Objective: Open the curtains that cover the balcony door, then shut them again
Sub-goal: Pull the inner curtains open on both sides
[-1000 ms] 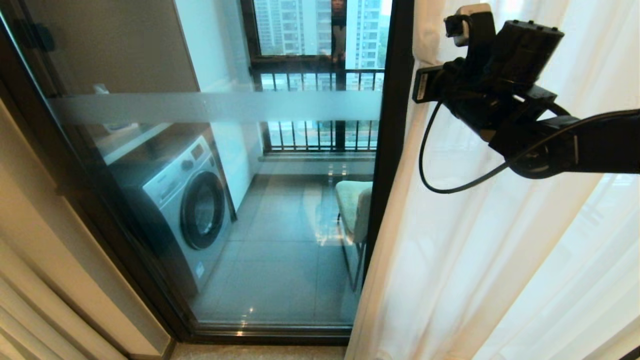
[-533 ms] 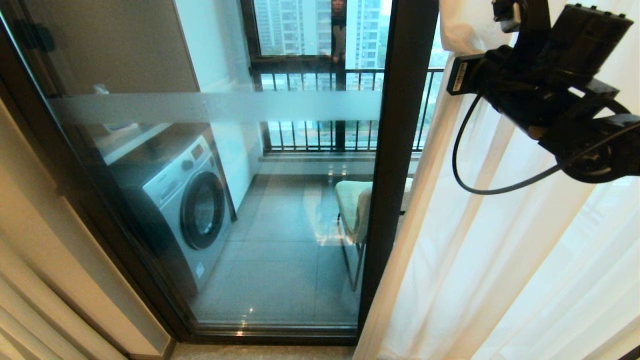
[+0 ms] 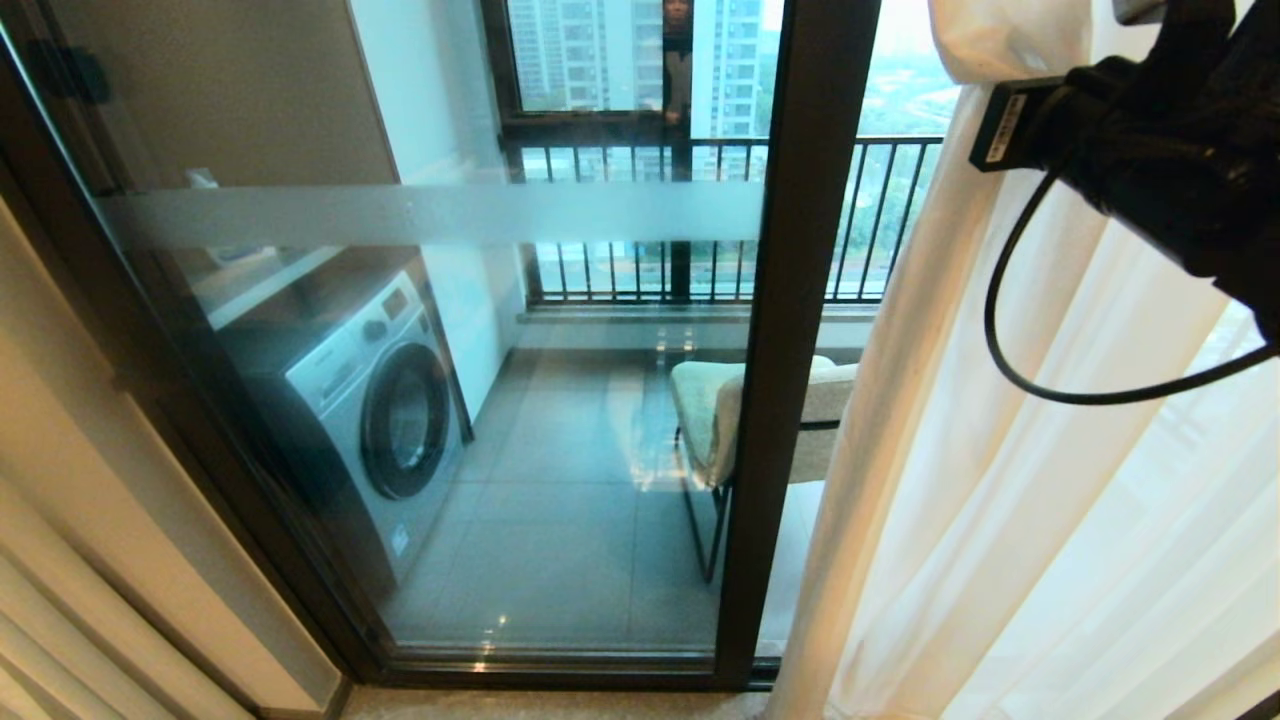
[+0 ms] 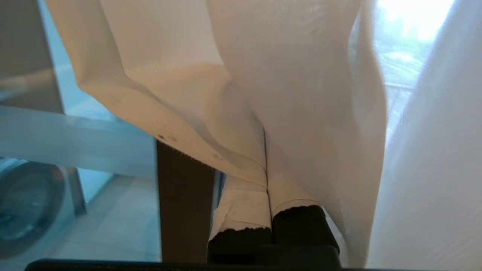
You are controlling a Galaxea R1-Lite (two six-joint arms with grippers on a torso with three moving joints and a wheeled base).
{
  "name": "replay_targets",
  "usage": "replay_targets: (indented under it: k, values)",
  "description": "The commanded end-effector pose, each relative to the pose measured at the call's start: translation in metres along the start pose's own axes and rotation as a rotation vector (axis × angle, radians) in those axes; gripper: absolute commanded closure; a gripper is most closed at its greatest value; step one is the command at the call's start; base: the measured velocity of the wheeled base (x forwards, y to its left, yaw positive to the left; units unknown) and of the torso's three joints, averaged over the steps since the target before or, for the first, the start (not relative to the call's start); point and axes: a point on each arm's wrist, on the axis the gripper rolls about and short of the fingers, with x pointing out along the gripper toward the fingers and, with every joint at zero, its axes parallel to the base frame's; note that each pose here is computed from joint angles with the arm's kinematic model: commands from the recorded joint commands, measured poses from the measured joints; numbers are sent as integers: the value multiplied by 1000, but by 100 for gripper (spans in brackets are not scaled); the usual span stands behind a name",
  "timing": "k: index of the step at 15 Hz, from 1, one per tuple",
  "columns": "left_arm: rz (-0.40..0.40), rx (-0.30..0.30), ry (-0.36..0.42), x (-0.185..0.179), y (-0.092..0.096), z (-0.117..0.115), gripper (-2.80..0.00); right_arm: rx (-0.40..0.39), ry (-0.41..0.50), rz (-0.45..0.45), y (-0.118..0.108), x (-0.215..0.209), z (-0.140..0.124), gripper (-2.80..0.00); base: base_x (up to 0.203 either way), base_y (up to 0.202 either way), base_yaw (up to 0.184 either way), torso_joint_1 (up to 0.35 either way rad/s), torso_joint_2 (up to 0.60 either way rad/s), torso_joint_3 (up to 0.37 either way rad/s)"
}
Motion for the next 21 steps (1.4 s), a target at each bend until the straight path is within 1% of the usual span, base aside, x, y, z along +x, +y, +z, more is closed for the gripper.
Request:
replay_targets:
  k: [1, 3, 5, 7, 10, 13, 15, 19, 20, 21]
  values:
    - [0, 0, 0, 0, 0, 0, 0, -17, 7, -46, -19, -6, 9, 0, 0, 0, 0, 0, 0, 0]
    - [1, 0, 0, 0, 0, 0, 0, -39, 46, -84, -34, -10, 7, 0, 0, 0, 0, 0, 0, 0]
    - [1, 0, 1, 0, 0, 0, 0, -63, 83, -139, -56, -15, 4, 0, 0, 0, 0, 0, 0, 0]
    - [0, 0, 1, 0, 0, 0, 0, -79, 100, -164, -71, -25, 3, 0, 0, 0, 0, 0, 0, 0]
    - [0, 0, 0, 0, 0, 0, 0, -91, 104, -176, -86, -37, 4, 0, 0, 0, 0, 0, 0, 0]
    - [0, 0, 1, 0, 0, 0, 0, -74, 108, -155, -96, -46, 6, 0, 0, 0, 0, 0, 0, 0]
    - [0, 0, 0, 0, 0, 0, 0, -75, 128, -146, -103, -54, 2, 0, 0, 0, 0, 0, 0, 0]
    - [0, 0, 1, 0, 0, 0, 0, -81, 152, -142, -101, -74, -7, 0, 0, 0, 0, 0, 0, 0]
    - [0, 0, 0, 0, 0, 0, 0, -83, 147, -142, -100, -78, -10, 0, 0, 0, 0, 0, 0, 0]
    - [0, 0, 0, 0, 0, 0, 0, -83, 110, -146, -100, -81, -9, 0, 0, 0, 0, 0, 0, 0]
